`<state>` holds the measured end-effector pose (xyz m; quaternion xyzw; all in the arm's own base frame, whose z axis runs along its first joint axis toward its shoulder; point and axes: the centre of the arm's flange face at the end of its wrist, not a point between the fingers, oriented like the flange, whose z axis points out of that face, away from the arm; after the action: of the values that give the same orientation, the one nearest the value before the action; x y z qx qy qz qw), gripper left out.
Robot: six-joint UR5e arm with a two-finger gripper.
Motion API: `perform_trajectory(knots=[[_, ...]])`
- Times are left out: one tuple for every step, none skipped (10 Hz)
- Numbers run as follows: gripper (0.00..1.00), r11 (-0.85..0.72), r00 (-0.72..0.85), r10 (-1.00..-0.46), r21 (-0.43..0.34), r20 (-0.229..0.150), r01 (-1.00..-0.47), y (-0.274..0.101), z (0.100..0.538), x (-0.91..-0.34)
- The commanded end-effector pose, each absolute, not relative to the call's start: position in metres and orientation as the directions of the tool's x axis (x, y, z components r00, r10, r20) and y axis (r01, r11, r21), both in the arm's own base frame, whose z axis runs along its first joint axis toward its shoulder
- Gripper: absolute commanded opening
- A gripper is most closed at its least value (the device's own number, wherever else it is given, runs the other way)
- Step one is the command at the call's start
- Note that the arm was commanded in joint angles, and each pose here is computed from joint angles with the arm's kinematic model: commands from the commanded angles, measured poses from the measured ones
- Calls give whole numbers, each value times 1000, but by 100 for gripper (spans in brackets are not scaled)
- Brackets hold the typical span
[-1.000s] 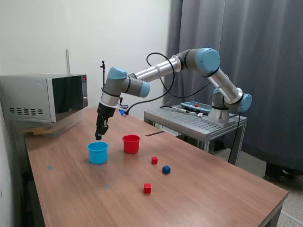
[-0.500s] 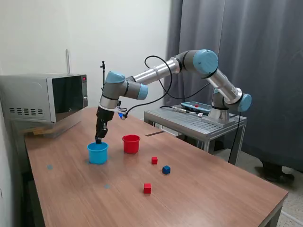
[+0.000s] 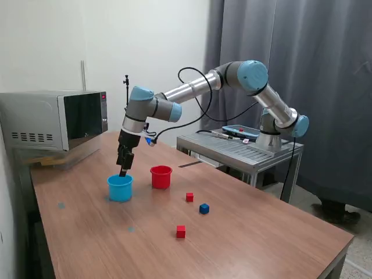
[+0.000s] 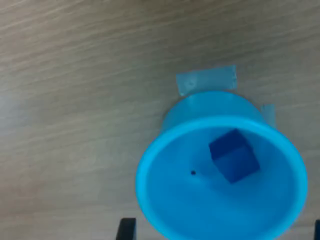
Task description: Place red objects in the red bin, and blue objects in the blue bin.
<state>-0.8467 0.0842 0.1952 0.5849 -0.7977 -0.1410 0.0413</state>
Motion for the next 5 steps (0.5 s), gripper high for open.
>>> perform_trajectory(knots=[[100,271,-314,-944,307,-100,-912,80,241,-833],[100,267,-310,-945,304,-101,-914,73,257,-821],[100,261,-302,-948,297,-100,-919,61,274,-803],[100,261,-300,-949,291,-95,-920,54,288,-785],[100,262,-298,-950,285,-91,-922,48,297,-771]])
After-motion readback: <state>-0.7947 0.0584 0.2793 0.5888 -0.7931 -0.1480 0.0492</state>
